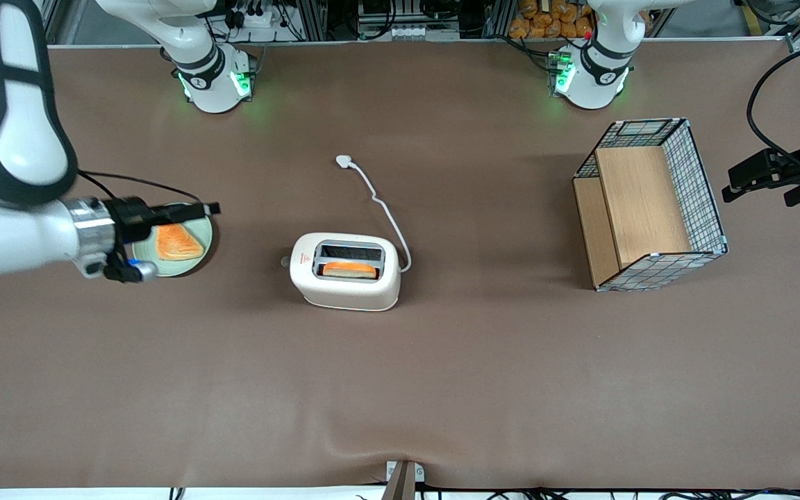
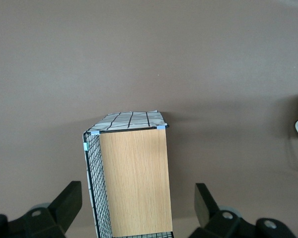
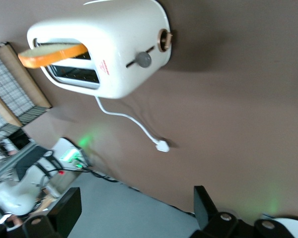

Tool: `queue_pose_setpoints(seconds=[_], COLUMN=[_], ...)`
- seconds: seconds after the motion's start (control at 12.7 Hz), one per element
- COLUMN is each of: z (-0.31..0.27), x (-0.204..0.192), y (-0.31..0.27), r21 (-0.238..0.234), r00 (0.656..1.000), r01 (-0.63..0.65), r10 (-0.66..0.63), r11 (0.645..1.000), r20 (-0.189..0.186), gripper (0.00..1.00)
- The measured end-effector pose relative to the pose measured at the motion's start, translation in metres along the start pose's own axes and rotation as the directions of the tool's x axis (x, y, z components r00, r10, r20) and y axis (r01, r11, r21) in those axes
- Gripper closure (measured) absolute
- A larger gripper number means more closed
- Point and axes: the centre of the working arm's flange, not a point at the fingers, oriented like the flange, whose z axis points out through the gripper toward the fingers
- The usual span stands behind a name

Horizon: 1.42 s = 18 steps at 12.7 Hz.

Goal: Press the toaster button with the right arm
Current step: 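Move the right gripper over the green plate toward the white toaster, then bring the right gripper to the toaster's side lever and knob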

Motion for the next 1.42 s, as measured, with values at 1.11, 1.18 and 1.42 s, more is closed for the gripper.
queue_pose_setpoints(seconds=[1.11, 1.18, 1.42], z=[0.061, 0.066, 0.079], x=[0.051, 0.058, 0.074], y=[-0.008, -0.004, 0.010], r21=[0.020, 0.017, 0.013], r00=[0.994, 0.992, 0.991], r01=[0.111, 0.125, 0.133], r10=[-0.111, -0.124, -0.132], r11=[0.994, 0.992, 0.991], r20=[-0.020, -0.026, -0.035], gripper=[0.99, 0.99, 0.99])
